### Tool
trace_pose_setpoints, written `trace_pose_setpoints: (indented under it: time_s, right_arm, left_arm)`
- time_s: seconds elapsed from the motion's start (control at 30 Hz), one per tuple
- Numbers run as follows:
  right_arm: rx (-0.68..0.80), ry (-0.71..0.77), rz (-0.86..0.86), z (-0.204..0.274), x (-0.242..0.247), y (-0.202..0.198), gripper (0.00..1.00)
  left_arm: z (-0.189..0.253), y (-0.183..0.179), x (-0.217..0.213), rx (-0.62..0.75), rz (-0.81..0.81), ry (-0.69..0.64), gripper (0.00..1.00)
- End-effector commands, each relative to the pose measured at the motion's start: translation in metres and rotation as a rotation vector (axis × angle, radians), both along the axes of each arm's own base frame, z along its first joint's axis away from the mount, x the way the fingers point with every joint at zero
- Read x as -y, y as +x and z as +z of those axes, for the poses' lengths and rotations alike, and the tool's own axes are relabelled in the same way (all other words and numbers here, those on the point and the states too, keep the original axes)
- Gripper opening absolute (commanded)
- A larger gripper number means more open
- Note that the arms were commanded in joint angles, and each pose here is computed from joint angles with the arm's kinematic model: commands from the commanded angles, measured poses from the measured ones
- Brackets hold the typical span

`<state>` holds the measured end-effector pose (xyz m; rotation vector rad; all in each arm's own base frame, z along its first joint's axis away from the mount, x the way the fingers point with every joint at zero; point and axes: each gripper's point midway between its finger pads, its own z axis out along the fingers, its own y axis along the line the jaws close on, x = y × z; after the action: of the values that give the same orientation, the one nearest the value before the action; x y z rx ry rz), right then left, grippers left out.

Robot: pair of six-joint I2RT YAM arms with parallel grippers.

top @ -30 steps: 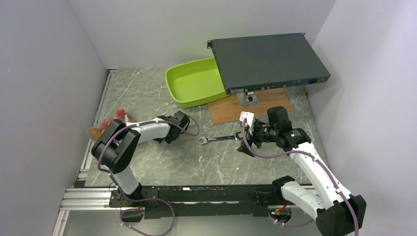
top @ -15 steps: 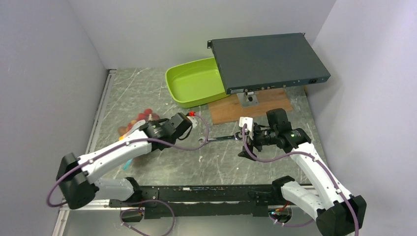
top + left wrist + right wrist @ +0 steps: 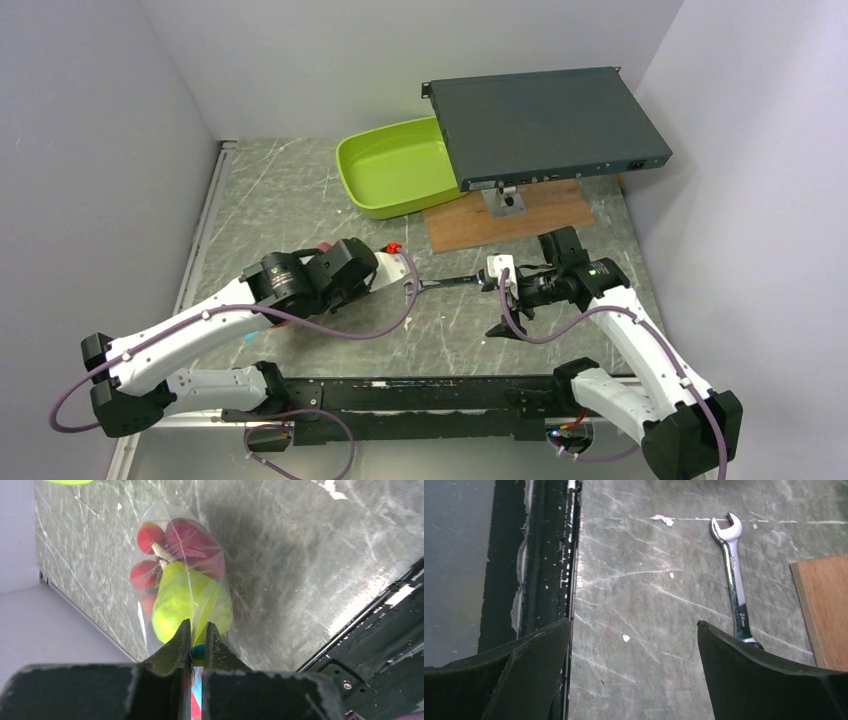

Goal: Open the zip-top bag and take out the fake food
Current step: Pick up the zipper food storage bag at the center of the board.

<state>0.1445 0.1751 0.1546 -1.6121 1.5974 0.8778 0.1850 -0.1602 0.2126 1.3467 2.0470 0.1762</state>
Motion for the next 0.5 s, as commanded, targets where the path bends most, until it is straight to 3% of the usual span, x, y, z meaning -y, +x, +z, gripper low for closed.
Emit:
trace_pose_setpoints:
  time_s: [0.0,0.3,0.47]
  right_arm:
    - [0.011,0.092,0.113,0.011,-0.01,-0.015,1.0]
    - [0.0,0.174,0.199,0.026,-0.018,-0.026,1.0]
    - [0.014,0.214,0.248,0.058,-0.024,-0.024,1.0]
  left_arm:
    - [0.039,-0.014,0.018,0.032,-0.107,-0.126,0.0]
    - [0.09,-0.036,0.05,0.058,-0.28,-0.349,0.0]
    - [0.118,-0.041,0.072,0.095,-0.376,-0.471,0.0]
